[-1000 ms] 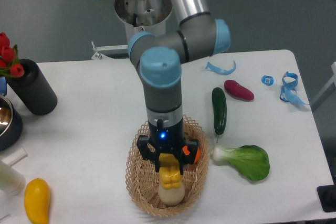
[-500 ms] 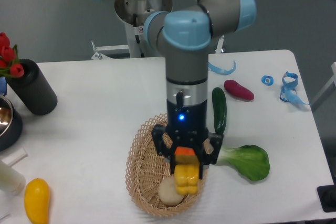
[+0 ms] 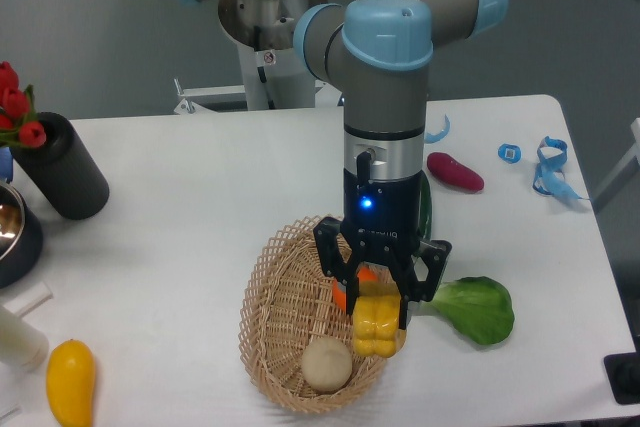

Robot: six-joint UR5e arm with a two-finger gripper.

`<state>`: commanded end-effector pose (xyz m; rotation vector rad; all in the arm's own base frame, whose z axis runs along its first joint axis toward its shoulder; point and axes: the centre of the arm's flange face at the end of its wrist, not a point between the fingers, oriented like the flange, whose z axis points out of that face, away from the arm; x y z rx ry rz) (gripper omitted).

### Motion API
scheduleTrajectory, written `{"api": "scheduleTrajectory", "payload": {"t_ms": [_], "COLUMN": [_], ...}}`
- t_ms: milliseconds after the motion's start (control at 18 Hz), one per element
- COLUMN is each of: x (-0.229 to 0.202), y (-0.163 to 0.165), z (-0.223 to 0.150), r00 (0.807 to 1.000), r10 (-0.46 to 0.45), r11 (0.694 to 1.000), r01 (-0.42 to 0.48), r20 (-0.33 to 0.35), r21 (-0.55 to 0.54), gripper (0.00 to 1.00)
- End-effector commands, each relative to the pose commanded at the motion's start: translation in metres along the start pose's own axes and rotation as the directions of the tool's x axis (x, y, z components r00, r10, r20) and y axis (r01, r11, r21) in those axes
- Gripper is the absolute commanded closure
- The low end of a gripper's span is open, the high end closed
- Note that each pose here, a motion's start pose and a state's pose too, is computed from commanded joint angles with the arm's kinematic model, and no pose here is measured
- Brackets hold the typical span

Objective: Pick up the yellow pepper from the basket
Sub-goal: 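Lift the gripped yellow pepper up out of the basket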

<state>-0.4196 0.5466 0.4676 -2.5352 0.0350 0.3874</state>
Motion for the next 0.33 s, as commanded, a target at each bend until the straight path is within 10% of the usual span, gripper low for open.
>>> {"api": "scheduleTrajectory", "payload": {"t_ms": [333], "x": [0.0008], "y": [0.0033], "z": [-0.0006], "r00": [1.000], "r10": [-0.005], "r11": [1.000], "r01": [0.005], "r20": [-0.002], "r21": [-0.004], "gripper": [0.79]}}
